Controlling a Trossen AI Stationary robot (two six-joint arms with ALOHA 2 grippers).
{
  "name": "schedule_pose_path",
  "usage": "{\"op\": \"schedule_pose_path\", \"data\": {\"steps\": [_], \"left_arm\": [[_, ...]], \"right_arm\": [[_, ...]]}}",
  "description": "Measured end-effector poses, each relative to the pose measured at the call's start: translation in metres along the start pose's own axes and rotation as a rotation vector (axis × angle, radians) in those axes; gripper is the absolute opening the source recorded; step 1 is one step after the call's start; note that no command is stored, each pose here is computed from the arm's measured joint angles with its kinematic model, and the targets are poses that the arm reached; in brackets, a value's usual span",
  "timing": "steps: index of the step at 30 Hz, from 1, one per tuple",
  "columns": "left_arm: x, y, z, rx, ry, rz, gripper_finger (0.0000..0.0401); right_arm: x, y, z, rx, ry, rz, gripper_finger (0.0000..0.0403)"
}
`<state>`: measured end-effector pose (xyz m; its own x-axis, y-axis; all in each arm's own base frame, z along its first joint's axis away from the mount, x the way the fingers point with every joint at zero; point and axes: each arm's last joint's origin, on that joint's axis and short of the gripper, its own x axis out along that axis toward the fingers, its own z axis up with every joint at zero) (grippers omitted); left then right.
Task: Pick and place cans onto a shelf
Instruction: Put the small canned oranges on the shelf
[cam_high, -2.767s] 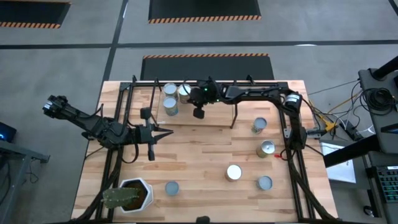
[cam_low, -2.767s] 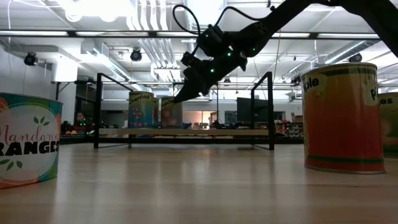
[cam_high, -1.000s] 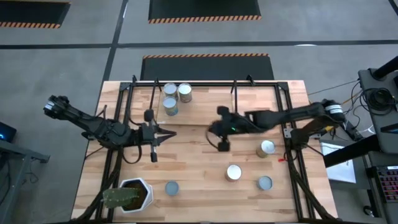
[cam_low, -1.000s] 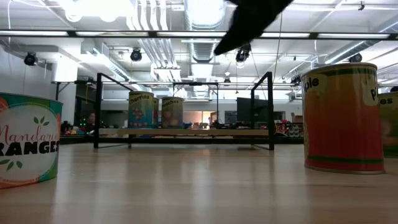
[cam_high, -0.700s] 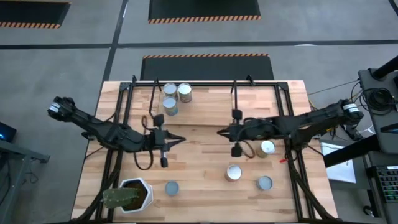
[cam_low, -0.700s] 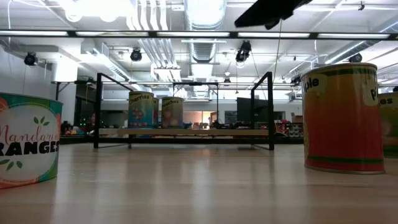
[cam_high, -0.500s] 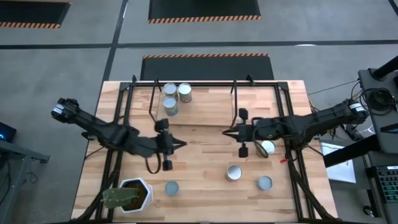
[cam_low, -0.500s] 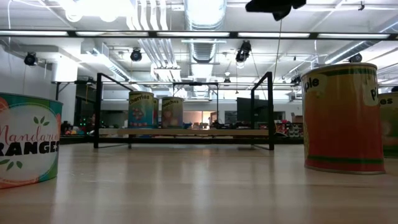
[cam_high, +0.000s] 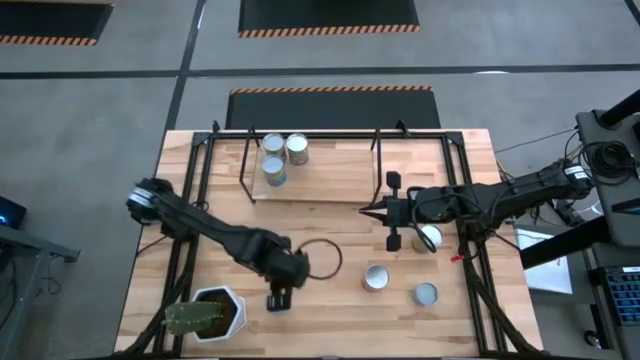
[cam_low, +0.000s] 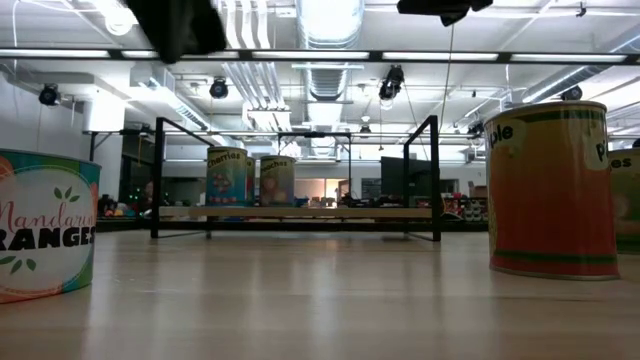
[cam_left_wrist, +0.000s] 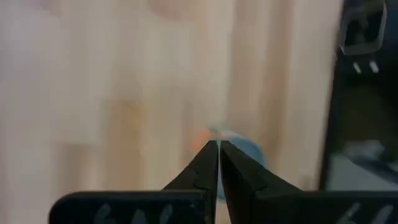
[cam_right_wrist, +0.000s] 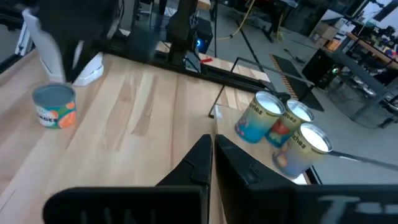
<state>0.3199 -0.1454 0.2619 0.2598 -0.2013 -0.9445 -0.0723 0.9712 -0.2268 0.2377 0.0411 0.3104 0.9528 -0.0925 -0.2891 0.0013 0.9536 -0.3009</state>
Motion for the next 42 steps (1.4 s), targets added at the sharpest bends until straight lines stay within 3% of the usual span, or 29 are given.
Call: {"op": "schedule_pose_path", "data": {"steps": [4,9,12,17,25,30,34,42], "left_arm": [[0.018,-0.007,-0.002,-0.021,0.123,-0.100,0.0000],[0.025,-0.019,-0.007,-0.044,0.138,-0.114,0.0004],[0.026,-0.023,-0.011,-0.085,0.143,-0.101,0.0026],[0.031,-0.029,-0.021,-0.089,0.154,-0.069,0.0099],[0.033,-0.036,-0.028,-0.084,0.109,0.005,0.0266],[0.039,-0.036,-0.028,-0.101,0.093,0.044,0.0327],[0.048,-0.040,-0.030,-0.107,0.103,0.049,0.0347],[0.050,-0.043,-0.033,-0.124,0.089,0.075,0.0347]], "right_arm": [[-0.001,0.000,-0.002,-0.007,0.019,0.004,0.0009],[-0.002,0.000,-0.003,-0.018,0.029,0.007,0.0009],[-0.002,0.000,-0.003,-0.027,0.032,0.008,0.0009],[-0.002,0.000,-0.003,-0.029,0.032,0.007,0.0009],[-0.002,0.000,-0.003,-0.027,0.032,0.007,0.0009],[-0.002,0.000,-0.003,-0.027,0.032,0.007,0.0009],[-0.002,0.000,-0.003,-0.035,0.032,0.008,0.0009],[-0.002,0.000,-0.002,-0.067,0.025,0.006,0.0009]]}}
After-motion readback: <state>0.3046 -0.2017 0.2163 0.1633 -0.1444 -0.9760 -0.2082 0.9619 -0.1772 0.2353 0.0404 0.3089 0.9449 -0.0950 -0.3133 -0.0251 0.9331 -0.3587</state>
